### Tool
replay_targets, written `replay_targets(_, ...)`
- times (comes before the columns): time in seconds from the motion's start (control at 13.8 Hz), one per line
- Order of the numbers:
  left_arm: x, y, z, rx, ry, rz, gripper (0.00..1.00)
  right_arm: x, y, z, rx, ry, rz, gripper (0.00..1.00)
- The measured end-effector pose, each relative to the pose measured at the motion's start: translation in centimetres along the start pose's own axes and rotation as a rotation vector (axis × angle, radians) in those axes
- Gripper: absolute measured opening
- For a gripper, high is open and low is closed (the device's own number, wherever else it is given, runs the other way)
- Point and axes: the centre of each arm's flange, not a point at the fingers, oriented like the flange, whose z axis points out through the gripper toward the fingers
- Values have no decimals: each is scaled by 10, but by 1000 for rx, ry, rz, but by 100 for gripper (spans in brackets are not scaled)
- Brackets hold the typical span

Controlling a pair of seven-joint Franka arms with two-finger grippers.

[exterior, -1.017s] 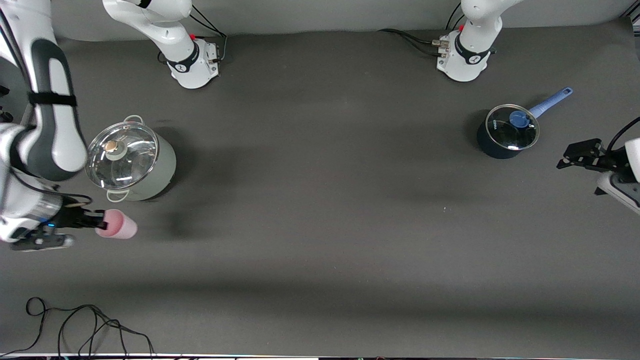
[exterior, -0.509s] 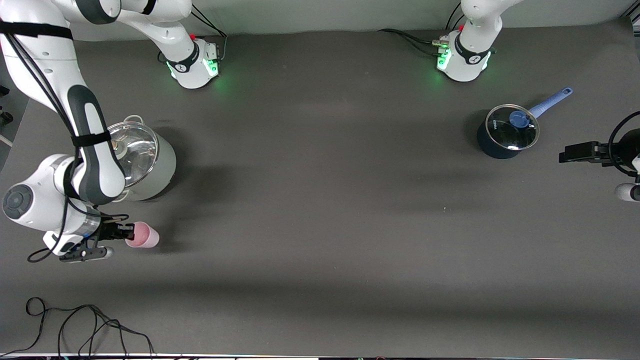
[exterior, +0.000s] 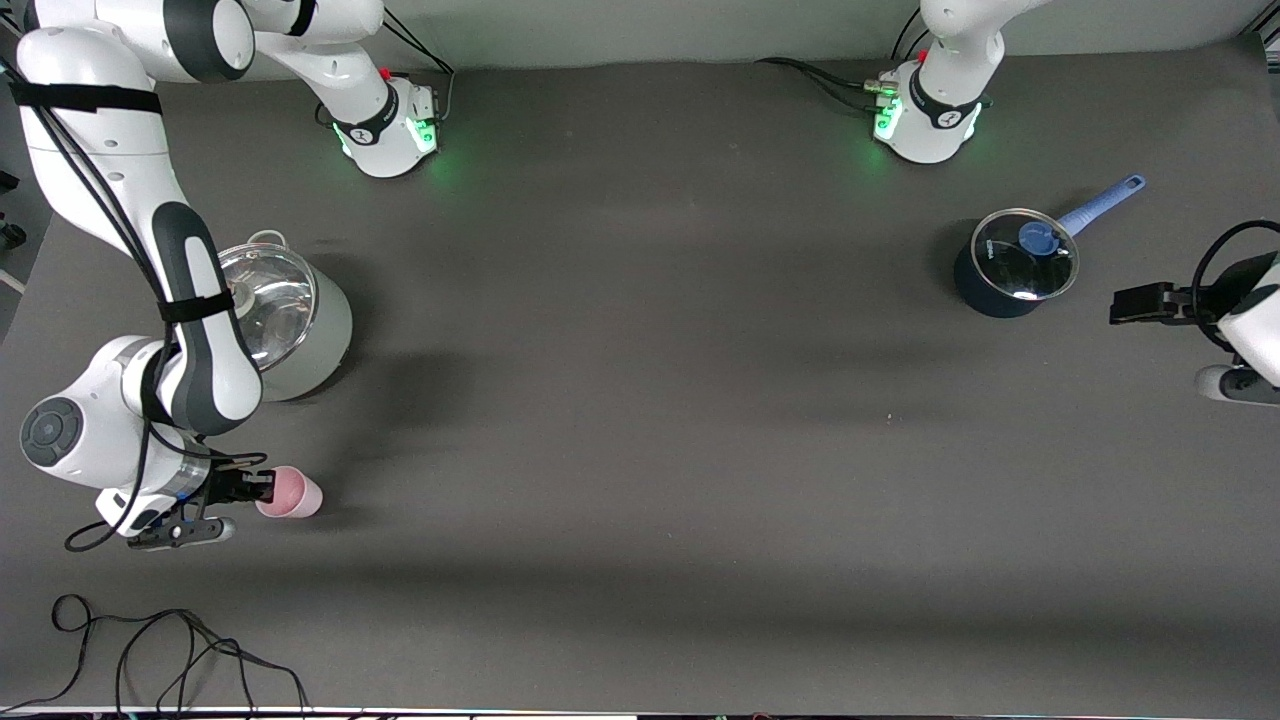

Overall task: Transfer pink cup from left to right arm
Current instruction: 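Lower the pink cup to the table with the right gripper while the left gripper returns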

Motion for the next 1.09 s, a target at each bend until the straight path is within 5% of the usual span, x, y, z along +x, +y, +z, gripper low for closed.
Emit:
replay_targets(0.44, -1, -24, 1, 52, -13, -14, 100, 2, 0, 1, 1, -4, -1, 10)
replay_targets(0.8, -13, -25, -1, 24, 6, -58, 100, -2, 3, 5, 8, -29, 5, 55)
replay_targets(1.09, -33, -13, 17, -5, 129, -46, 100, -2, 4, 4, 11, -40, 5, 95)
